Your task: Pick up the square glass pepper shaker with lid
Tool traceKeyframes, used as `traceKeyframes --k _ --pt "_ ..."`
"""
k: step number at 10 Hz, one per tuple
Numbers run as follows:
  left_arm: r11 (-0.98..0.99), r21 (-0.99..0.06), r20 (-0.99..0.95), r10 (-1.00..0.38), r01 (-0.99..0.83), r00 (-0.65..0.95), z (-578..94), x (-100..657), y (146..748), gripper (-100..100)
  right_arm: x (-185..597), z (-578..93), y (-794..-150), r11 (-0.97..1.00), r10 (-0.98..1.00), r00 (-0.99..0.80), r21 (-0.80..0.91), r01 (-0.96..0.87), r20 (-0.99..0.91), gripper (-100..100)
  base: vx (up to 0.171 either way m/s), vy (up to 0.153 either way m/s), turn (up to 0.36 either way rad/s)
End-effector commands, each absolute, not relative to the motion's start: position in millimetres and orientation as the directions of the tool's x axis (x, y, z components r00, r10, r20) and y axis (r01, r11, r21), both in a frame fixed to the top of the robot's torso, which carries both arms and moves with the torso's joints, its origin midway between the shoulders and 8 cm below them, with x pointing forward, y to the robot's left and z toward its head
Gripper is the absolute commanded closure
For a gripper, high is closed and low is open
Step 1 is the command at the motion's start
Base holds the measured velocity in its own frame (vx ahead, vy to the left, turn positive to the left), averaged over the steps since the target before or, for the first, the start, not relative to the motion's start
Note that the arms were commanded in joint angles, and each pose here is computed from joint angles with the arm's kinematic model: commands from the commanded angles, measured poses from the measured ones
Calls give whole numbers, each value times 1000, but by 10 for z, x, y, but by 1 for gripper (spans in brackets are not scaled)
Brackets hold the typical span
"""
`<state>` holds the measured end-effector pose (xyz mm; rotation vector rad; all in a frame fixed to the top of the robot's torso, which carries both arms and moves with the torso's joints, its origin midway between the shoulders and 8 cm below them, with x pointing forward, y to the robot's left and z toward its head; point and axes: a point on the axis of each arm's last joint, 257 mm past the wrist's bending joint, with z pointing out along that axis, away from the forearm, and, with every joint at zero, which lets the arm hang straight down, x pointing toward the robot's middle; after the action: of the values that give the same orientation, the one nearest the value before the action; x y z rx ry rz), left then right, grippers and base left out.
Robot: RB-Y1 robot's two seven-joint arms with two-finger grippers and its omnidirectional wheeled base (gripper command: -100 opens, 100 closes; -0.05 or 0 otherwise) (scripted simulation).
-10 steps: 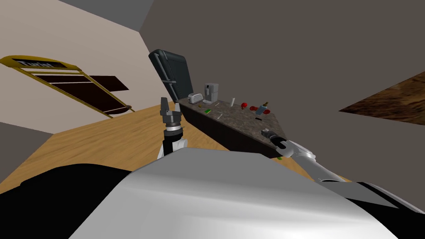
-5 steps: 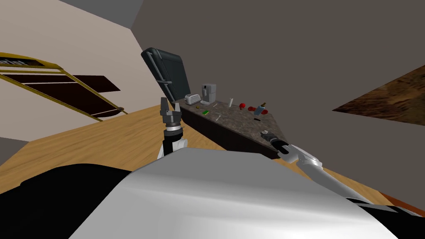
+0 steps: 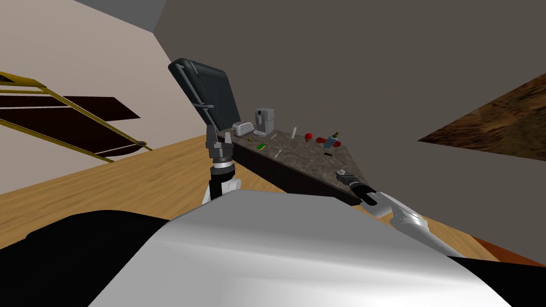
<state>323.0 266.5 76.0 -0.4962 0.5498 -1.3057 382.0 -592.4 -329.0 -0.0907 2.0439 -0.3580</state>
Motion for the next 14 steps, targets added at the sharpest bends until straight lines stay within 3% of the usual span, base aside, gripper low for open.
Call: traceKeyframes --k 1,14 --pt "194 -626 -98 -980 755 171 760 3230 2665 0 3778 -3283 -5778 958 -222 -473 -281 58 -853 100 51 -6 20" --pt "194 -626 -98 -980 755 171 761 3230 2665 0 3283 -2992 -5386 954 -268 -454 -300 0 -850 100 62 2 -50"
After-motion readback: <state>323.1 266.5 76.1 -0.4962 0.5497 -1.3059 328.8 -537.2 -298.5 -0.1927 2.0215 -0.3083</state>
